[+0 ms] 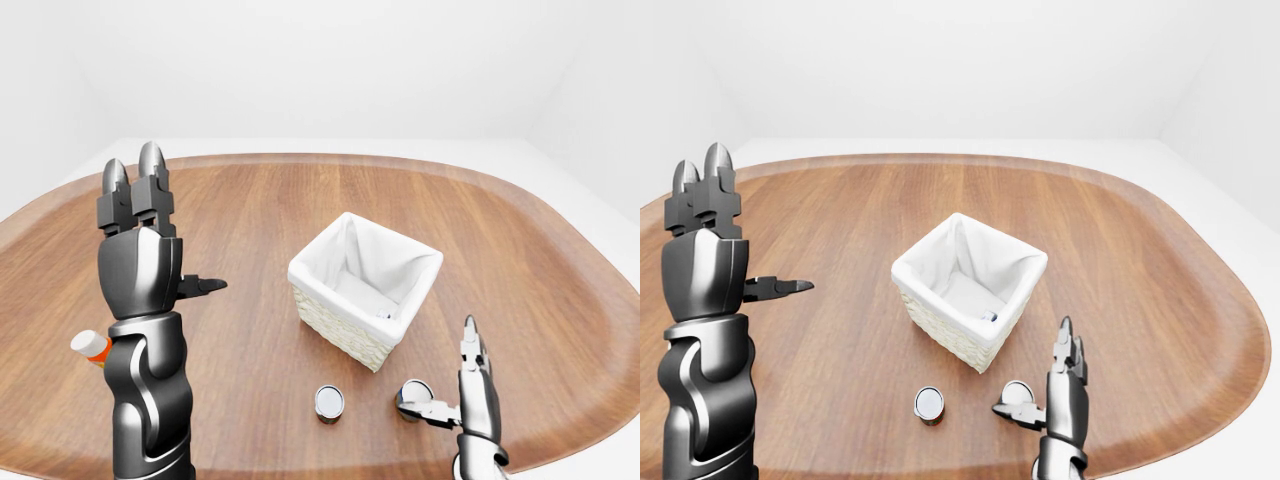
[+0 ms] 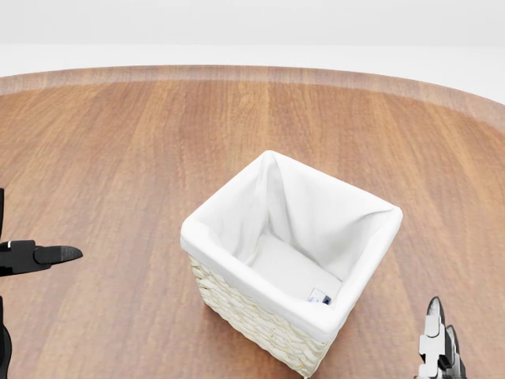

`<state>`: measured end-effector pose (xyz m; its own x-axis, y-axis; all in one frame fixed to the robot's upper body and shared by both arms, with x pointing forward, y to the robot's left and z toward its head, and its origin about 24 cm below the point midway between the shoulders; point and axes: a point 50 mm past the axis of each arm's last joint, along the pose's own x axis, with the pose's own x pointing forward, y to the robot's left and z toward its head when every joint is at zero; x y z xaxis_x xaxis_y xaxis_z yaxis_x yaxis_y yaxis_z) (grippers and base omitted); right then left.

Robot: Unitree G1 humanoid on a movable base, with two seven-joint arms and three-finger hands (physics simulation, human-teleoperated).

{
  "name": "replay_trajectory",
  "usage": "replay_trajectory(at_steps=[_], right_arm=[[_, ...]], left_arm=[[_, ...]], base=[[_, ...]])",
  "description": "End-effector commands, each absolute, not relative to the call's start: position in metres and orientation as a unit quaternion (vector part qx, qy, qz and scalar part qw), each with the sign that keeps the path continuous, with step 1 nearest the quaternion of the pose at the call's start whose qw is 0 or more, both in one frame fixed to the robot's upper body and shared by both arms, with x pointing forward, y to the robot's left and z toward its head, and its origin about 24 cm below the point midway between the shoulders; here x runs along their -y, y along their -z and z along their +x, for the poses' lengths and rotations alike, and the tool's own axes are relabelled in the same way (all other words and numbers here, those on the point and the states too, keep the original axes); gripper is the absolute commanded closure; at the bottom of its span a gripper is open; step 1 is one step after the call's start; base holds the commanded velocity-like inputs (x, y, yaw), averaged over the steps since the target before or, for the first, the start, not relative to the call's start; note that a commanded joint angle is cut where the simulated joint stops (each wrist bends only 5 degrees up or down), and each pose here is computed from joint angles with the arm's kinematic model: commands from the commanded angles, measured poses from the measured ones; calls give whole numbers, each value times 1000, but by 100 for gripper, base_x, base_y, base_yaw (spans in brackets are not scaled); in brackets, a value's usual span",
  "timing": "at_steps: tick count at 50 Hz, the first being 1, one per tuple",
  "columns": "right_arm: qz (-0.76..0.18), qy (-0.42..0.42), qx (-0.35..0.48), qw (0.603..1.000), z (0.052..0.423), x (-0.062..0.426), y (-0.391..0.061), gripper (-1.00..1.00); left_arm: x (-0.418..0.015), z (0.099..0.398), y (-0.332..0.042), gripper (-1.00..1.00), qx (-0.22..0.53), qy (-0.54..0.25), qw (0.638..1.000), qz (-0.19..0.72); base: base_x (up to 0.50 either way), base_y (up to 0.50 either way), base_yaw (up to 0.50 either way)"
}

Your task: Pick up the alphabet soup and the cream cheese box, and put them in the basket.

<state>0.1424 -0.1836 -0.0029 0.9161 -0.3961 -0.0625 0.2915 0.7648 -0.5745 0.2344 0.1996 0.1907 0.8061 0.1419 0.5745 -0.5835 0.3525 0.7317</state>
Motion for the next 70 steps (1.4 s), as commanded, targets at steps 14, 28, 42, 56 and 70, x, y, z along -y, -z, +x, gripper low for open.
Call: replay_trajectory(at_steps=[14, 28, 42, 56, 70], right_arm=[[-353, 175, -70, 917, 147, 173, 18, -100], [-365, 156, -95, 913, 142, 172, 31, -100], [-374, 135, -132, 908, 137, 171, 49, -100], [-382, 118, -170, 901, 141, 173, 70, -100], [-377, 129, -190, 897, 144, 180, 77, -100]], left_arm=[[-199, 235, -190, -100, 209, -225, 794, 524], [-201, 237, -188, -100, 208, -228, 797, 519], [-199, 235, -190, -100, 209, -226, 794, 524], [-199, 235, -189, -100, 206, -224, 794, 526], [-199, 236, -189, -100, 206, -222, 794, 527]], base=[[0, 0, 0], [0, 0, 0], [0, 0, 0], [0, 0, 0], [0, 0, 0]])
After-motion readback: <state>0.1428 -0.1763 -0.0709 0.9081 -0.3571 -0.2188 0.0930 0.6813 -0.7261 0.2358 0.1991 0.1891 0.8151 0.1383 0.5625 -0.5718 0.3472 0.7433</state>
